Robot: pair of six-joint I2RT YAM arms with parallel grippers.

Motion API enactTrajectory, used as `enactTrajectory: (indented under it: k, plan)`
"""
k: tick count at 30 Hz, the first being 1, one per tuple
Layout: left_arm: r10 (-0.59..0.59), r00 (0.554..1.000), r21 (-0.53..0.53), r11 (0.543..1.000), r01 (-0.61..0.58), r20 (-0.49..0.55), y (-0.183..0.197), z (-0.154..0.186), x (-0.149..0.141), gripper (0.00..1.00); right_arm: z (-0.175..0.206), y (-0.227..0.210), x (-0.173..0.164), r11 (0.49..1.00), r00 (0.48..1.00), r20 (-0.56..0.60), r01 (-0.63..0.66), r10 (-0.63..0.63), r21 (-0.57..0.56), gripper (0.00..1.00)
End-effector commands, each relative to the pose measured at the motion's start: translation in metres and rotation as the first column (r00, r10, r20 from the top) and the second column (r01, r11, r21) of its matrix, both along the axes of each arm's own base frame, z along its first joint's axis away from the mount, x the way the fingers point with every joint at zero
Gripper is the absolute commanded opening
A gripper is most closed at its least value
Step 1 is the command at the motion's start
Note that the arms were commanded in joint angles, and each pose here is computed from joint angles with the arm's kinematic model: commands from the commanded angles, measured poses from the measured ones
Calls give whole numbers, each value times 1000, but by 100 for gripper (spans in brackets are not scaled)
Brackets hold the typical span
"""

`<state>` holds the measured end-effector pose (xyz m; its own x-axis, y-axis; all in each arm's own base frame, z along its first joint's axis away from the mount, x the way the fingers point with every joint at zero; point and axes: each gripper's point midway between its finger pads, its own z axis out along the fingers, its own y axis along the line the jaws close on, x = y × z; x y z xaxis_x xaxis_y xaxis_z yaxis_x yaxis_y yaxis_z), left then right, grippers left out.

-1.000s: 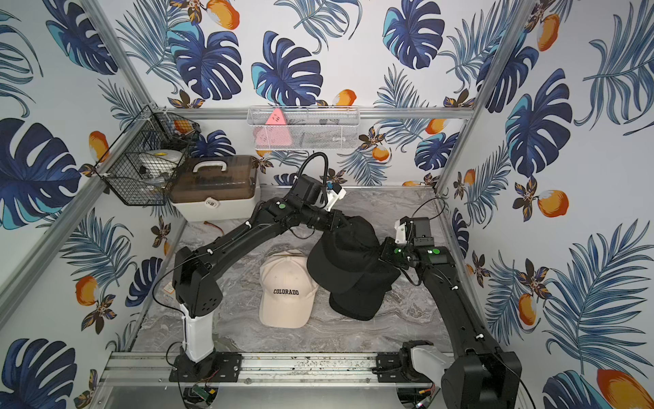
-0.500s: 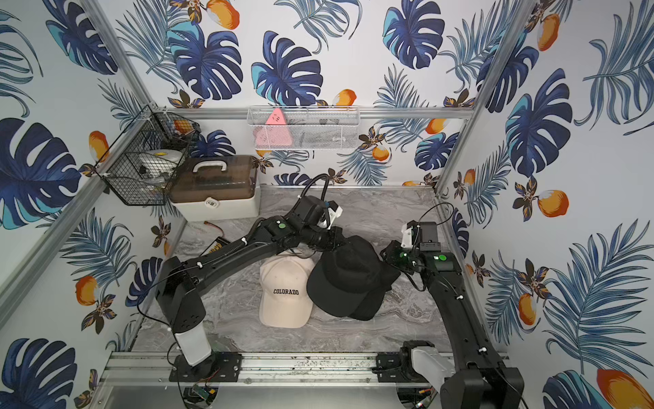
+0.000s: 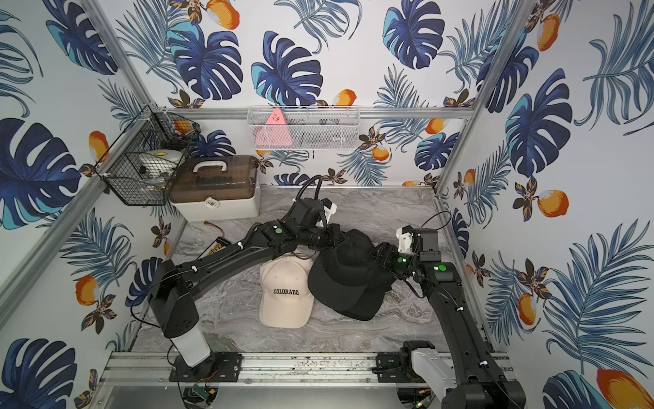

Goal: Stack the baseball caps by color
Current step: Place the baseball cap on the baseball cap.

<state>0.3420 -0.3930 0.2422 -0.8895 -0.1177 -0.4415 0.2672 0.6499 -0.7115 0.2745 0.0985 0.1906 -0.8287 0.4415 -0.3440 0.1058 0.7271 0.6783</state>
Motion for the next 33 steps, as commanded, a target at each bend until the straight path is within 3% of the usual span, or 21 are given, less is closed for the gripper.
enactTrajectory:
  k: [1, 3, 7, 11, 17, 22, 29, 33]
  plan:
    - [34, 999, -35, 999, -33, 33, -1, 12, 6, 0, 4, 12, 5, 997, 999, 22, -28, 26, 74, 74]
    - [45, 998, -29, 999, -44, 37, 0, 11, 7, 0, 4, 16, 5, 995, 999, 24, -33, 31, 93, 71]
    - [56, 998, -24, 998, -56, 30, 0, 7, 9, 0, 4, 15, 6, 995, 1000, 27, -18, 16, 98, 52]
    - [43, 999, -49, 998, -42, 18, -3, 8, 4, 0, 5, 13, 9, 996, 999, 39, -14, 11, 83, 1]
    - [0, 1000, -121, 993, 2, 20, -7, 29, -13, 0, 19, 8, 8, 999, 998, 59, -9, 7, 42, 0]
    - [-43, 999, -177, 983, 44, 10, -19, 42, -38, 0, 29, -13, 2, 995, 995, 57, 80, -77, -55, 0]
    - [-34, 999, -166, 986, 29, -29, -33, 19, -47, 0, 7, -45, -13, 958, 977, 26, 210, -209, -193, 0]
    - [-28, 1000, -170, 985, 30, 13, -42, 6, -38, 0, -8, -56, -12, 937, 967, 15, 252, -256, -240, 0]
